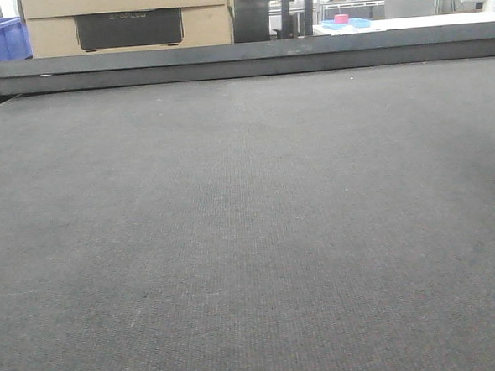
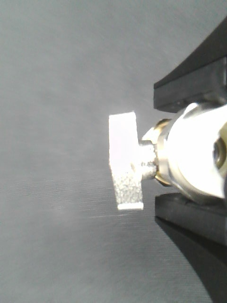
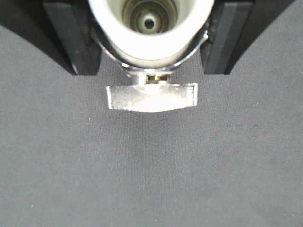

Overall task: Place valve from conveyor to right shelf box
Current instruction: 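Lift both held valves up off the conveyor surface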

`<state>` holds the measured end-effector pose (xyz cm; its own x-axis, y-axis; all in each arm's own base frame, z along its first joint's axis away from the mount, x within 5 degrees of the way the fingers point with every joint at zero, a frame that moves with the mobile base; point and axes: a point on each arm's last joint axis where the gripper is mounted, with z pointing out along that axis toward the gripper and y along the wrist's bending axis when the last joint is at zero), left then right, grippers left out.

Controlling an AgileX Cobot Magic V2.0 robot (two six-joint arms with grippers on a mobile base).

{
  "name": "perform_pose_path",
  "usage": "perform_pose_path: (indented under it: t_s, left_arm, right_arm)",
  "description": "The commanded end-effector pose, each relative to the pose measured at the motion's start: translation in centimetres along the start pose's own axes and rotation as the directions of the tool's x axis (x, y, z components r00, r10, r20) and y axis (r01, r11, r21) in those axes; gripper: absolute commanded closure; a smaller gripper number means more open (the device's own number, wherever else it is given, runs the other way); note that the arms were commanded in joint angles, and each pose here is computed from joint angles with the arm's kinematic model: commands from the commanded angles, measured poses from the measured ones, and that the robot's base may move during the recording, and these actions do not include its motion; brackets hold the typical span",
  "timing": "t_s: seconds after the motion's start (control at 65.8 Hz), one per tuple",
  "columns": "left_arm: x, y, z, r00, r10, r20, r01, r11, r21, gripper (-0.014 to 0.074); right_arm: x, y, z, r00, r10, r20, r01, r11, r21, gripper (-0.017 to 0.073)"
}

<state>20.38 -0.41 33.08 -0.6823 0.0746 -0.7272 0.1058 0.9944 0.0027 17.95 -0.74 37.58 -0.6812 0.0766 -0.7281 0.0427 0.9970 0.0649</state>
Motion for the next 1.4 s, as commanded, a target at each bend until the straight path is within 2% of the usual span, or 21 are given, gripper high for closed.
perform_pose_path:
  t_s: [0.0,0.274,0.41,0.486,0.547,0.684,1.383]
  left_arm:
    - [0.7,-0.4,-2.1,0.987,-0.014,0.157,0.013,1.000,0.002,0.0704]
    - [4.7,-1.1,-6.9,0.938,0.000,0.346,0.005,1.000,-0.015,0.0704]
    - [5.9,-1.3,-8.6,0.889,0.007,0.457,0.008,1.000,-0.031,0.0704]
    - [6.6,-1.3,-8.7,0.876,0.009,0.482,0.010,0.999,-0.035,0.0704]
    - [6.8,-1.3,-8.6,0.875,0.009,0.484,0.010,0.999,-0.036,0.0704]
    - [6.8,-1.3,-8.6,0.872,-0.043,0.488,0.055,0.998,-0.011,0.0704]
    - [6.8,-1.3,-8.6,0.874,-0.041,0.484,0.054,0.998,-0.013,0.0704]
  right_arm:
    - [0.6,-0.1,-0.6,0.996,-0.015,0.083,0.014,1.000,0.009,0.0721]
    - [4.0,-0.2,-0.5,0.990,-0.013,0.141,0.012,1.000,0.013,0.0721]
    - [5.4,-0.3,-0.7,0.982,-0.014,0.187,0.011,1.000,0.015,0.0721]
    - [5.9,-0.3,-0.8,0.979,-0.014,0.202,0.011,1.000,0.016,0.0721]
    - [6.0,-0.3,-0.8,0.977,-0.014,0.211,0.011,1.000,0.016,0.0721]
    - [5.9,-0.3,-0.9,0.973,-0.014,0.229,0.011,1.000,0.017,0.0721]
    - [5.9,-0.3,-0.9,0.973,-0.014,0.229,0.011,1.000,0.017,0.0721]
